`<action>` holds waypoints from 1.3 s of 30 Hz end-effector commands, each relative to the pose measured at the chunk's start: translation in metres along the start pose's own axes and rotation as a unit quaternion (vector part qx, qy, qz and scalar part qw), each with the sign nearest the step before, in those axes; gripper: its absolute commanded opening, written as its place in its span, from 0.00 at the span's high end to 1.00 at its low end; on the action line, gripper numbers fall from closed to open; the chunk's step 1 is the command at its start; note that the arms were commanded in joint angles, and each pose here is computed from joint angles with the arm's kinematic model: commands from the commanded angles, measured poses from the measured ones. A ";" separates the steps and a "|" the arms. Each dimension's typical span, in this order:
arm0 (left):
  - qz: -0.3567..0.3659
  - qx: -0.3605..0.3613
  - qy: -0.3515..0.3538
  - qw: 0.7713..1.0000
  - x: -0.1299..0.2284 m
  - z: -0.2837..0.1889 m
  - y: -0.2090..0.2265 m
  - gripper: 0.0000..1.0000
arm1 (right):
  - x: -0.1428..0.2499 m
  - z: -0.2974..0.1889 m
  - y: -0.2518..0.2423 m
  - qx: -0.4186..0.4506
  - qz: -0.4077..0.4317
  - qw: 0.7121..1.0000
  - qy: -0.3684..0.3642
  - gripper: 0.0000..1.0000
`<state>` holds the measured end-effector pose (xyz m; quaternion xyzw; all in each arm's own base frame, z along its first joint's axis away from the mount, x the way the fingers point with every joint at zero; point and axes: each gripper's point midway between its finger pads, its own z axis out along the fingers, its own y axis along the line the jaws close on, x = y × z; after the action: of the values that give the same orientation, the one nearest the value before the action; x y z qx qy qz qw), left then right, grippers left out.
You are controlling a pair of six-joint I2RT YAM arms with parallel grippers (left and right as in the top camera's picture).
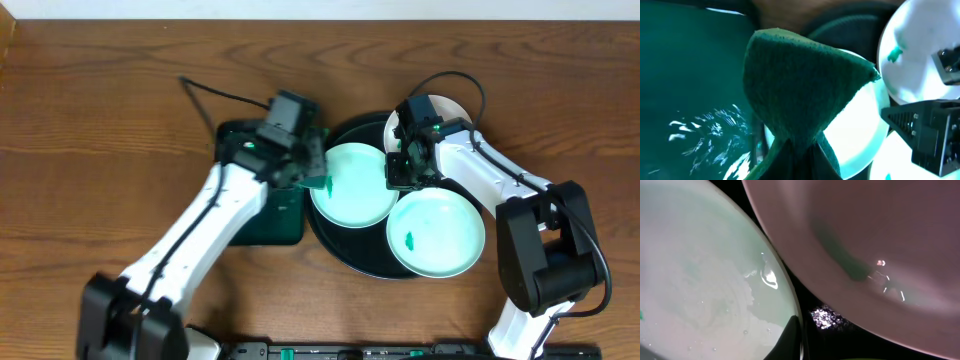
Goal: Clean dirty plates on tray and stack at the side
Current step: 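Carry the sponge to the left pale green plate, then scrub the left pale green plate with the sponge in circles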
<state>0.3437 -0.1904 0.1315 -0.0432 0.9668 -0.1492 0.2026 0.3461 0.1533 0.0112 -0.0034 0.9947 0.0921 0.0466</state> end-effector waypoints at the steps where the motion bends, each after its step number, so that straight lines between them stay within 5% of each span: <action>1: -0.011 0.006 0.023 1.000 0.013 0.024 -0.013 0.93 | -0.006 -0.011 -0.004 0.014 0.005 1.000 -0.020 0.99; 23: -0.015 -0.045 0.094 0.994 0.047 0.100 0.007 0.93 | -0.005 -0.010 -0.003 0.014 0.004 1.000 -0.018 0.99; 39: 0.016 -0.053 0.191 0.980 0.111 0.149 0.004 0.93 | -0.006 -0.010 -0.002 0.012 -0.001 1.000 -0.022 0.99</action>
<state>0.3431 -0.2368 0.0103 -0.0270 0.9886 -0.1036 0.1062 0.3463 0.1529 0.0115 -0.0037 0.9947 0.0907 0.0475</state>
